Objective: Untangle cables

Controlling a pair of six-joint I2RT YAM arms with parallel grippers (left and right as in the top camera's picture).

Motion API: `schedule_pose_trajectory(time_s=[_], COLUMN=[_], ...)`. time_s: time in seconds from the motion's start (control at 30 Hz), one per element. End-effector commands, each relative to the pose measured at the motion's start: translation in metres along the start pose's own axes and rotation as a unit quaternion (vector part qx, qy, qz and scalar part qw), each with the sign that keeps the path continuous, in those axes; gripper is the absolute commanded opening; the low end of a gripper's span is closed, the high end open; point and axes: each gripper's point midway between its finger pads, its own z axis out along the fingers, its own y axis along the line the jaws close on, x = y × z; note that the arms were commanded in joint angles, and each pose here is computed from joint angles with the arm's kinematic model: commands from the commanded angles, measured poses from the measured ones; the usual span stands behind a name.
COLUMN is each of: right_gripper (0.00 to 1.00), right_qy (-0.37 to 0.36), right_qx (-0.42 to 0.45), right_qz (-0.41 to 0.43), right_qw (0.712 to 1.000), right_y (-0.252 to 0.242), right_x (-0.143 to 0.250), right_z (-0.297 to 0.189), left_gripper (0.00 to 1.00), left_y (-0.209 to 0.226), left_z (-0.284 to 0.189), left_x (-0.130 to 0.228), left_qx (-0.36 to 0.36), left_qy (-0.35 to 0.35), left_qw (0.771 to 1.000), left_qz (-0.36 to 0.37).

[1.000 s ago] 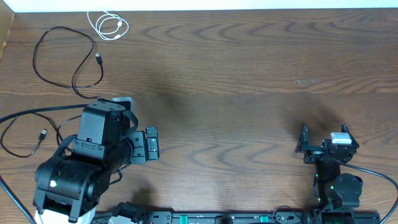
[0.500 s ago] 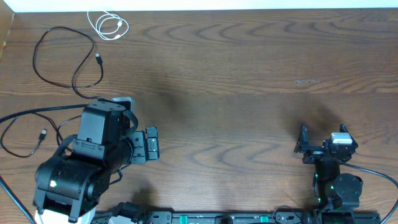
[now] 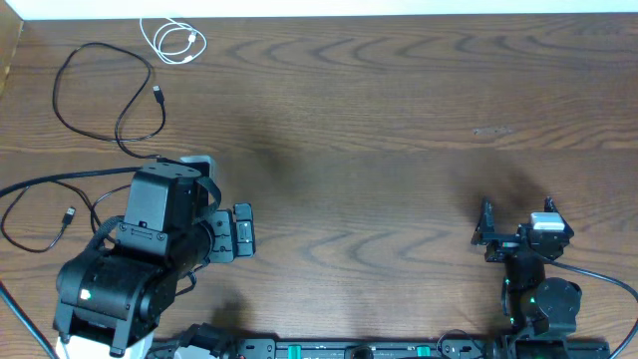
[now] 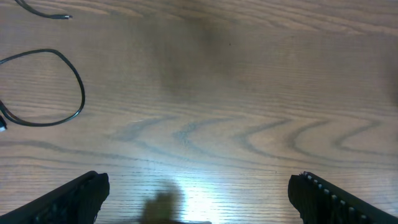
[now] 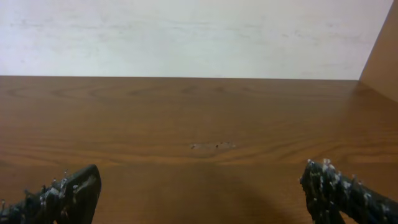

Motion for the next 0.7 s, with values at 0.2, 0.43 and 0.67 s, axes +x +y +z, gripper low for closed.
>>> schedule_pose_trajectory(time_s=[0.2,0.43,0.67], right_gripper=[0.99,0.99,0.99], right_qy=[0.001,0.0,-0.001], right_qx=[0.001,0.004,0.004], right_qz=[0.011,0.02,0.02], right_qw=[1.0,1.0,1.0], right_y=[-0.0005,-0.0016,-0.0017], right_x=[0.001,0.0004,0.0], right_z=[-0.0003,-0.0003,-0.0003], left_gripper=[0.98,0.98,0.98], left_y=[0.0011,0.0011,0.0011], left_z=[0.0008,0.0007,0.0007], left_x=[0.0011,0.001,0.001], left_qx=[-0.004,-0.004,-0.004], left_qy=[0.002,0.002,0.002], left_qw=[1.0,1.0,1.0], left_qz=[0.001,0.001,0.001])
